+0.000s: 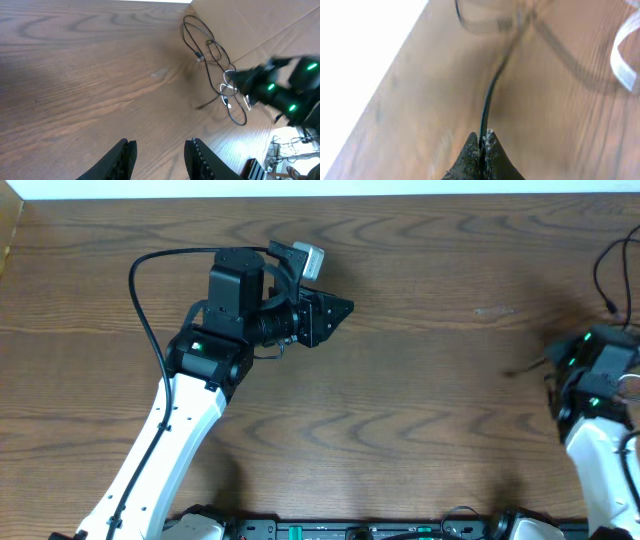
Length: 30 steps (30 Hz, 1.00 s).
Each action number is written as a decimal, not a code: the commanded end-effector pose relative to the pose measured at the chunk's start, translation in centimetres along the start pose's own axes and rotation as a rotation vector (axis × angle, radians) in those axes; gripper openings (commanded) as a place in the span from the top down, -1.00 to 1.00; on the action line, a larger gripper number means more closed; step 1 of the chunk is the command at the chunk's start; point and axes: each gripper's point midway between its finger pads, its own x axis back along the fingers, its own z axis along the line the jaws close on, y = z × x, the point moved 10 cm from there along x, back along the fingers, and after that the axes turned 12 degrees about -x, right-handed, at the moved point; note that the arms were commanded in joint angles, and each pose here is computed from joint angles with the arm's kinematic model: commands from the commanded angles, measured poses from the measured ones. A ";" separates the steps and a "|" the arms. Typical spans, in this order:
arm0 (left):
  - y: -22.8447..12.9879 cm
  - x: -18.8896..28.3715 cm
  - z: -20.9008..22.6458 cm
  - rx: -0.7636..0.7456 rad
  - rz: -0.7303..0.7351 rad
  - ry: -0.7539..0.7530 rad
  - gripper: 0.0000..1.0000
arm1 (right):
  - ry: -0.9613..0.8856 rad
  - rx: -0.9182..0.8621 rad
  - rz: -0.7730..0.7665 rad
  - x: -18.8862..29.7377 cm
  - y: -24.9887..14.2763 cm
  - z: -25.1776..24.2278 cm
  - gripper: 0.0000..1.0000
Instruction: Untangle cables
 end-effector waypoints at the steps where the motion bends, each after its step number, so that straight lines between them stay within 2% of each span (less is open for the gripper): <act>1: 0.3 0.0 -0.1 -0.022 -0.005 0.000 0.26 | -0.086 0.082 -0.302 1.4 4.2 2.2 0.98; 5: 0.3 0.0 -0.1 -0.021 -0.005 0.000 0.26 | -0.181 0.029 -0.591 3.1 8.5 3.2 0.98; 13: 0.2 0.0 -0.1 -0.017 0.002 0.000 0.26 | -0.259 -0.040 -0.862 3.3 16.0 0.8 0.98; 19: 0.0 0.0 -0.1 -0.008 0.013 0.001 0.26 | -0.329 0.014 -0.752 -1.1 20.8 -1.6 0.97; 25: 0.1 0.0 0.2 -0.008 0.011 0.032 0.26 | -0.444 0.125 -0.575 -6.2 23.8 -1.0 0.98; 26: 0.1 0.0 0.2 -0.007 0.011 0.039 0.26 | -0.446 0.131 -0.546 -6.8 24.0 -0.7 0.78; 27: 0.1 0.0 0.2 -0.007 0.011 0.042 0.26 | -0.435 0.137 -0.515 -7.3 24.2 -0.4 0.26; 28: 0.1 0.0 0.2 -0.008 0.011 0.042 0.26 | -0.415 0.142 -0.481 -7.7 24.2 -0.1 -0.66; 29: 0.1 0.0 0.2 -0.008 0.011 0.042 0.26 | -0.379 0.146 -0.447 -8.1 24.1 0.2 -0.99; 30: 0.1 0.0 0.2 -0.007 0.011 0.042 0.26 | -0.341 0.151 -0.408 -8.4 23.5 0.7 -0.98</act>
